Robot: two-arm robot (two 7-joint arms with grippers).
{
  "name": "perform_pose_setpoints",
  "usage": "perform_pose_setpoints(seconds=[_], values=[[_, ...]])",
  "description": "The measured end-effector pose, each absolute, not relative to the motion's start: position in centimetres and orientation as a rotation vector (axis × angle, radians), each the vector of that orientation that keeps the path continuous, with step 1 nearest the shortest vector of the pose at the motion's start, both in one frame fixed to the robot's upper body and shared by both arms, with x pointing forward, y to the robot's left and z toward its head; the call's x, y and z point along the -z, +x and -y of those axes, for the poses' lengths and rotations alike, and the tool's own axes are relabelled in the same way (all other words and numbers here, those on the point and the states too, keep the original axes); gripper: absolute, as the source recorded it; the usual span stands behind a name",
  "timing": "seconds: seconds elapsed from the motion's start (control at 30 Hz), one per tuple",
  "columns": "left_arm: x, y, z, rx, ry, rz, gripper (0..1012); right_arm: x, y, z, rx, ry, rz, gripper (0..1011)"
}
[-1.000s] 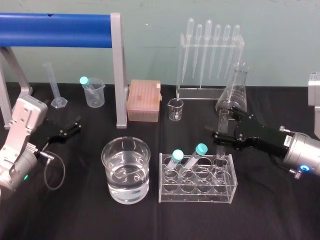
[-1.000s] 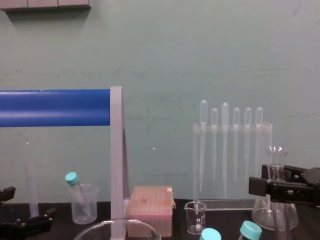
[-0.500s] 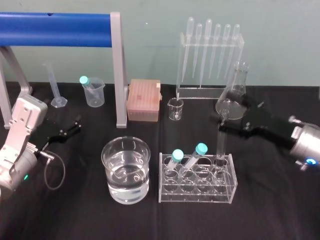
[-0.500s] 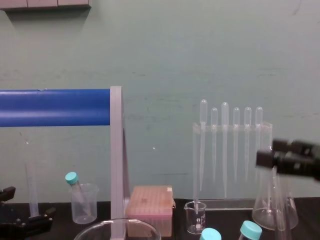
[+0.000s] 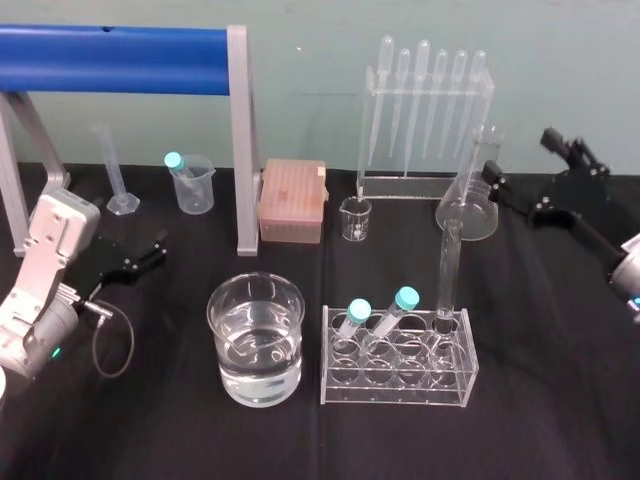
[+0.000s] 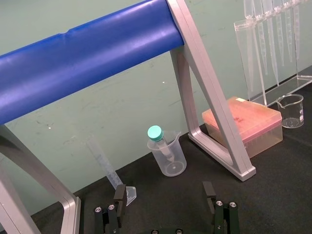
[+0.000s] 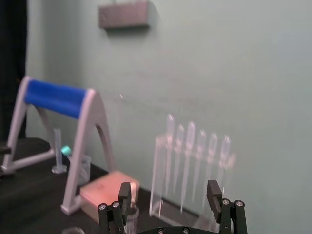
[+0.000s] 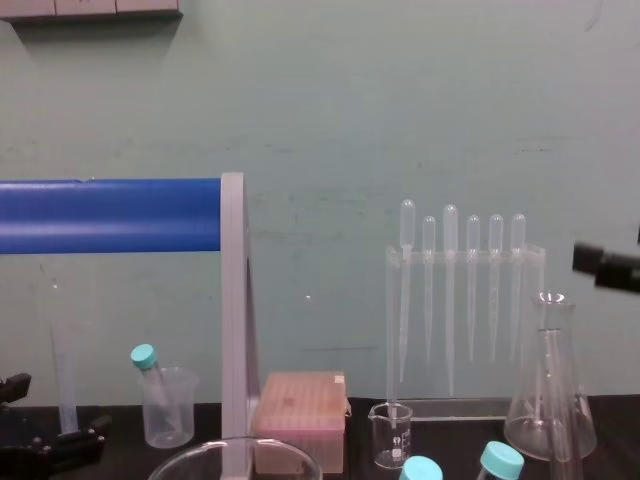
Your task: Hold the test tube with one hand and immerse one end into the beaker, then return it to the test tube rack.
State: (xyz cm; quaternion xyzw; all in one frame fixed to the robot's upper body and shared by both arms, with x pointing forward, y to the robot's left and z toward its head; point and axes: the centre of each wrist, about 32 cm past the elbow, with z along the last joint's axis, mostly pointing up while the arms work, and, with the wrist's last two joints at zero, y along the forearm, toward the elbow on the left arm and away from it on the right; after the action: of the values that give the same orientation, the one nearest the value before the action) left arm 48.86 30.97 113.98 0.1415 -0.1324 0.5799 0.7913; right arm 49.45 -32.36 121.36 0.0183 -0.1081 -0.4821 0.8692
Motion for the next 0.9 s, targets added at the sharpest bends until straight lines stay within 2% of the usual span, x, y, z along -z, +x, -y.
perform_pose_setpoints(seconds=[0.33, 0.57, 0.9], values=[[-114.0, 48.9, -31.0, -1.248, 0.304, 0.285, 1000, -118.2, 51.2, 31.6, 1.028, -0.031, 0.035, 1002], [-114.0, 48.9, -31.0, -1.248, 0.304, 0.285, 1000, -116.8, 50.9, 31.3, 1.038, -0.058, -0.043, 1002], [-114.0, 48.9, -31.0, -1.248, 0.304, 0.285, 1000, -116.5, 50.7, 31.3, 1.050, -0.063, -0.062, 1002]])
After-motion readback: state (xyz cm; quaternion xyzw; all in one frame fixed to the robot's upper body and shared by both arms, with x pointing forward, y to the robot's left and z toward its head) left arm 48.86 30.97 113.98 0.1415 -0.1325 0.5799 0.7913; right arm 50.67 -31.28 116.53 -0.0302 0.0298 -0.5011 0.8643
